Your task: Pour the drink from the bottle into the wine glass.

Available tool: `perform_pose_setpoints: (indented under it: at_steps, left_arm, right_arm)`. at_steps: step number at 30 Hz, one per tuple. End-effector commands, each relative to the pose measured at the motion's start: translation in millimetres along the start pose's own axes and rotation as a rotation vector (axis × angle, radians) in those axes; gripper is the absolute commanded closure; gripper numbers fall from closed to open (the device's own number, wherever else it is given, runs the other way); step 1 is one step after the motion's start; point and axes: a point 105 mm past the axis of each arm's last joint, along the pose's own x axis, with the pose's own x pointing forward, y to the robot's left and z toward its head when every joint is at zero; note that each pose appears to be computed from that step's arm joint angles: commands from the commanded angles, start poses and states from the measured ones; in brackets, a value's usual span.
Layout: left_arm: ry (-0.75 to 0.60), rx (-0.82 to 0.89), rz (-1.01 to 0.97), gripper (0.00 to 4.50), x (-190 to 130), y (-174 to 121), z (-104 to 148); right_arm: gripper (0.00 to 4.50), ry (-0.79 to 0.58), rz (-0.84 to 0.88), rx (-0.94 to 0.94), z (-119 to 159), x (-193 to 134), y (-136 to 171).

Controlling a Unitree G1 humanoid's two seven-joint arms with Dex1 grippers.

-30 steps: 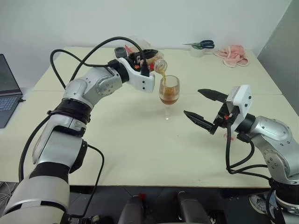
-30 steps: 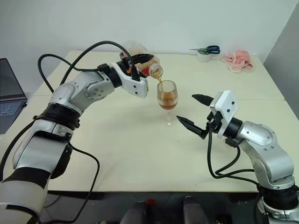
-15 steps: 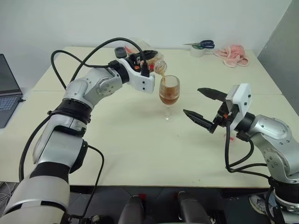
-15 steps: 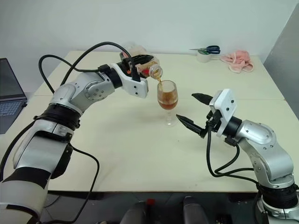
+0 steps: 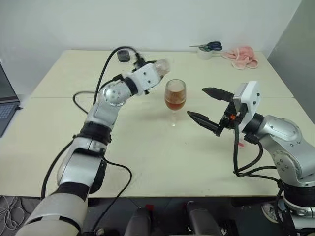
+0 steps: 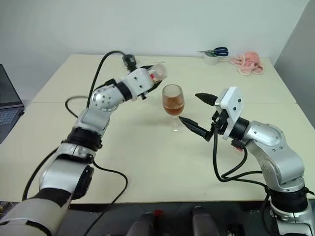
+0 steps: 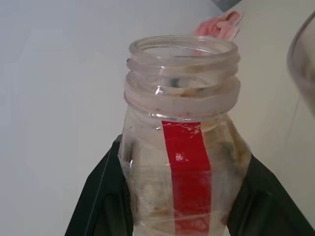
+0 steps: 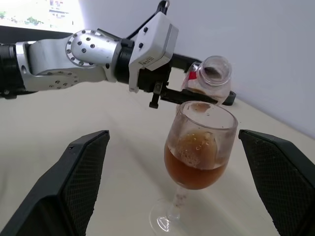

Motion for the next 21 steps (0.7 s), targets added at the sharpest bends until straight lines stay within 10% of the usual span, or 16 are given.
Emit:
perform_pose_setpoints:
  at_steps: [1, 13, 21]
  left_arm:
    - [0.024, -0.272, 0.181, 2.68, -20.2, 31.0, -5.3]
    - [0.195, -0.567, 0.468, 2.68, -69.8, 42.5, -50.7]
    - [0.216, -0.582, 0.515, 0.06, -82.0, 42.2, -55.2]
  right_arm:
    - [0.00, -0.014, 0.065, -0.026, 21.4, 8.6, 9.4]
    - [0.00, 0.121, 0.210, -0.050, 19.6, 30.0, 26.4]
    - [0.00, 0.131, 0.240, -0.063, 16.1, 36.5, 28.5]
